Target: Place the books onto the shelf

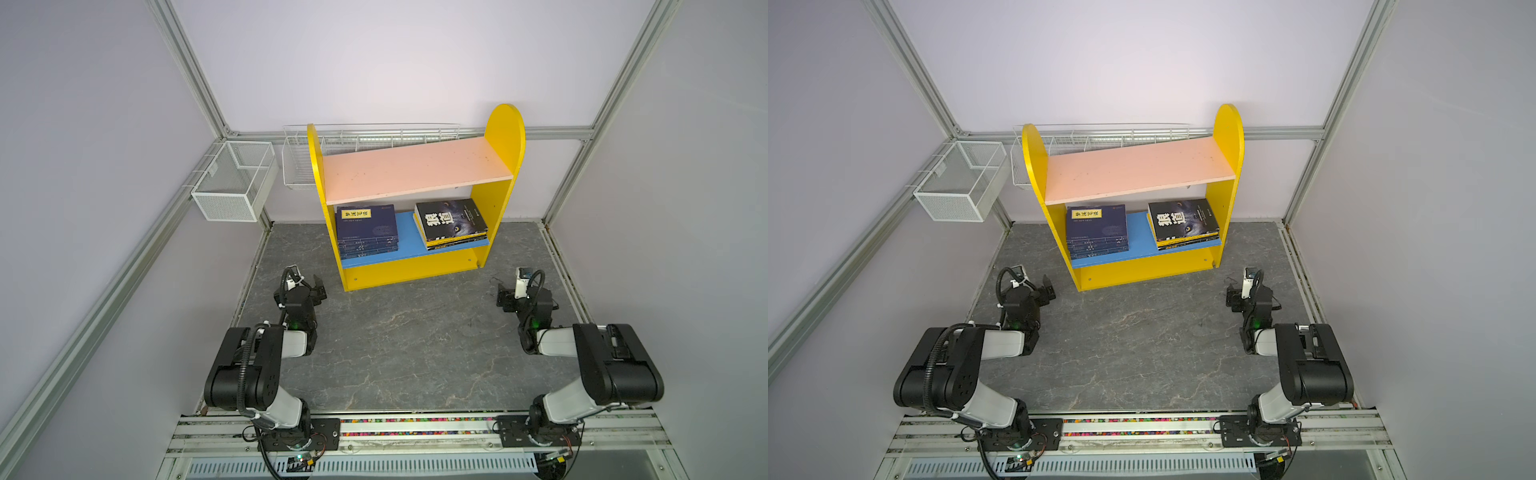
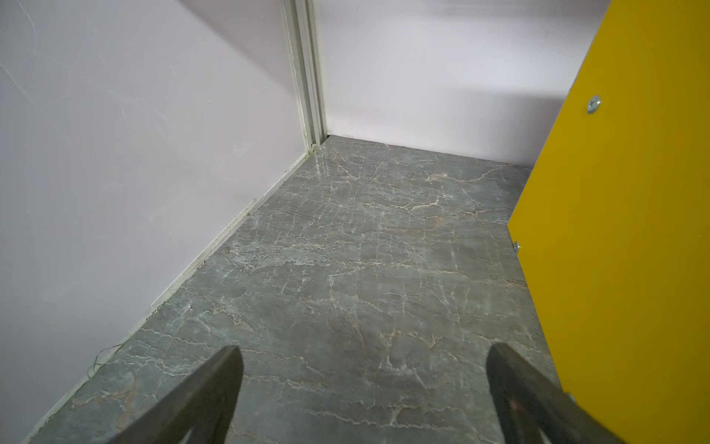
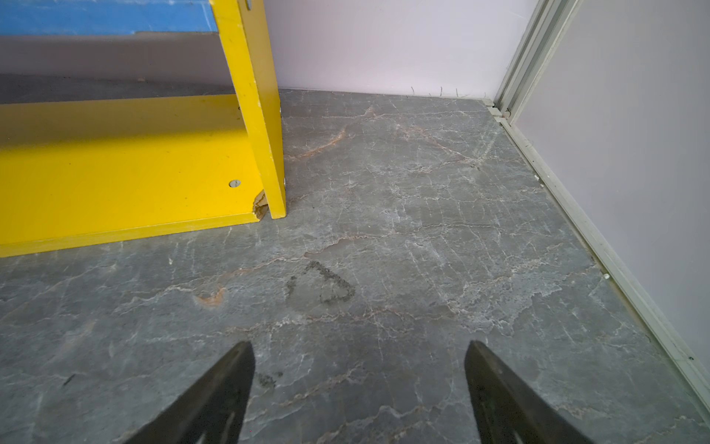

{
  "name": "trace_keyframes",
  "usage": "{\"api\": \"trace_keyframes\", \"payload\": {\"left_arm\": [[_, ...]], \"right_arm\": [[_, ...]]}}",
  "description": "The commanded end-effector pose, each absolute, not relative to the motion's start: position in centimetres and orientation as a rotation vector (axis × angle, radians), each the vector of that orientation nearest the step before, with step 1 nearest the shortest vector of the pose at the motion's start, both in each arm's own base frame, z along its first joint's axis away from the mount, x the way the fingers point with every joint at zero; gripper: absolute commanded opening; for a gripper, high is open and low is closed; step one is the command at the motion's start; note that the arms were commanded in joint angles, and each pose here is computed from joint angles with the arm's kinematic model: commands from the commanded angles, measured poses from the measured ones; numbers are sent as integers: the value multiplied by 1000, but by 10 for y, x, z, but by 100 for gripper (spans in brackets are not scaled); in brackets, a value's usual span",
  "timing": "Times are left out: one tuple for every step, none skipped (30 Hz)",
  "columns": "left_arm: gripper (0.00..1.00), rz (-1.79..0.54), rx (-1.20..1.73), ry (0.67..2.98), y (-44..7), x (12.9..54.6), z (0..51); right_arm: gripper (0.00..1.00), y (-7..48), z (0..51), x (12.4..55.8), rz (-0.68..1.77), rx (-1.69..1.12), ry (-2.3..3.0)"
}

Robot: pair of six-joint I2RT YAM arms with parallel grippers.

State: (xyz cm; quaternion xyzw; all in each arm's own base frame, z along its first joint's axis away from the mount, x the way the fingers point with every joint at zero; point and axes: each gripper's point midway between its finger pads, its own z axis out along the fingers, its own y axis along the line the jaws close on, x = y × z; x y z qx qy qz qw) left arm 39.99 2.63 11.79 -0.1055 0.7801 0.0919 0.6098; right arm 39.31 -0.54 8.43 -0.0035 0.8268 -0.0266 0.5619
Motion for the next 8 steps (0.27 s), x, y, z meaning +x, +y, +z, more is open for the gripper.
{"api": "trace_keyframes", "payload": {"left_arm": [[99,214,-236,1792,27,399,118],[99,213,-236,1792,26,399,118],[99,213,-235,1792,26,399,118],[99,213,-236,1793,26,399,118],[99,213,-235,1792,26,399,118],[99,213,-235,1792,26,399,118],[99,213,-235,1793,26,399,118],[99,214,-236,1793,27,399,117]], "right_arm": [[88,-5,92,396,-55,-10,1933],[88,-6,92,396,-47,-9,1932],[88,-6,92,396,-44,-8,1933],[88,-6,92,396,-42,-10,1933],[88,-6,91,396,-42,-10,1934],[88,-6,91,396,-43,-11,1934],[88,-5,92,396,-41,-13,1932],[88,-5,92,396,-40,-11,1932]]}}
